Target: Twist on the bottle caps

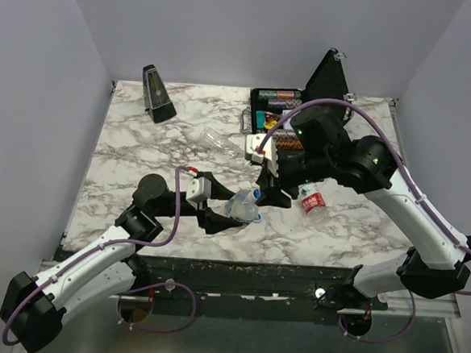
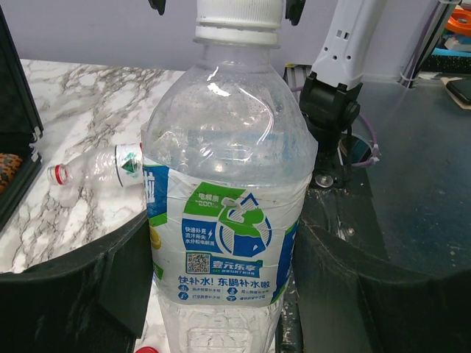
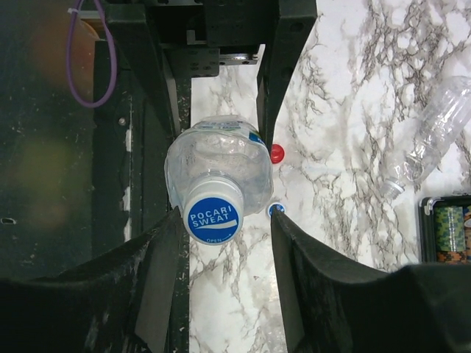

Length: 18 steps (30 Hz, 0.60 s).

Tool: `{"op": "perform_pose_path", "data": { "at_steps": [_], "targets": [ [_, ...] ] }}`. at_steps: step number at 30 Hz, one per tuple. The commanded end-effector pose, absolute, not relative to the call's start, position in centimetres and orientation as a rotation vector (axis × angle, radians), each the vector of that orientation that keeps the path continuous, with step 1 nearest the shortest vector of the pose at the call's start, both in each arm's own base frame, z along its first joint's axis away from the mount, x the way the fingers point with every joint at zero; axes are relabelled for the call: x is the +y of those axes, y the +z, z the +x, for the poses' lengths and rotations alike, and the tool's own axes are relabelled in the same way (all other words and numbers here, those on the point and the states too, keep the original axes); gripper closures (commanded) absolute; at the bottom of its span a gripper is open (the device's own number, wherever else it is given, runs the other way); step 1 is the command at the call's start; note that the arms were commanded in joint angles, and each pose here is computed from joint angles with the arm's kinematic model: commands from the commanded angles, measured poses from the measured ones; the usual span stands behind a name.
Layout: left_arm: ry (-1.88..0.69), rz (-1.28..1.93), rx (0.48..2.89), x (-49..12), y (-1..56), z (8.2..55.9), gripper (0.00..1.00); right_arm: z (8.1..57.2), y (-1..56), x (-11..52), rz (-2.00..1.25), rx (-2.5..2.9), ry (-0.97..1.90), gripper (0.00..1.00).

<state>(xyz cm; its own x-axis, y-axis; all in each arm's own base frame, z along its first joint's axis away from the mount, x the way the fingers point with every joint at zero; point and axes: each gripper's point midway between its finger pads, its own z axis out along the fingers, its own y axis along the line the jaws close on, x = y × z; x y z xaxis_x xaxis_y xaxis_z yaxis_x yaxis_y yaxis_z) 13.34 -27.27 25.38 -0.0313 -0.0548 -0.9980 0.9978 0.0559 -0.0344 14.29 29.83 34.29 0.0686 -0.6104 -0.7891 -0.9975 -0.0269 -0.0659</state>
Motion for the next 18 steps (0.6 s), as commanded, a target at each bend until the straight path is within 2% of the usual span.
{"op": "perform_pose_path", "data": {
  "at_steps": [1,4,9,13,15,18],
  "targets": [
    [-1.219,1.138,1.143,-27.3,27.3,12.9,0.76,13.8,34.6,30.4,-1.734,1.581,0.813,0.44],
    [-1.214,1.139,1.139,-27.3,27.5,13.0,0.76,13.7,34.4,30.5,-1.742,1.586,0.82,0.52],
    [-1.192,1.142,1.139,-27.3,28.1,13.3,0.77,14.0,34.2,30.5,-1.735,1.609,0.811,0.8],
    [-1.074,1.096,1.162,-26.9,28.5,15.2,0.81,14.9,33.9,30.8,-1.659,1.72,0.791,0.87],
    [-0.979,1.031,1.206,-26.5,28.7,17.0,0.82,15.9,33.8,31.2,-1.552,1.826,0.774,0.93],
    [-0.831,0.953,1.224,-25.6,29.2,19.3,0.84,18.2,33.7,31.5,-1.281,2.042,0.706,0.97]
  ]
}}
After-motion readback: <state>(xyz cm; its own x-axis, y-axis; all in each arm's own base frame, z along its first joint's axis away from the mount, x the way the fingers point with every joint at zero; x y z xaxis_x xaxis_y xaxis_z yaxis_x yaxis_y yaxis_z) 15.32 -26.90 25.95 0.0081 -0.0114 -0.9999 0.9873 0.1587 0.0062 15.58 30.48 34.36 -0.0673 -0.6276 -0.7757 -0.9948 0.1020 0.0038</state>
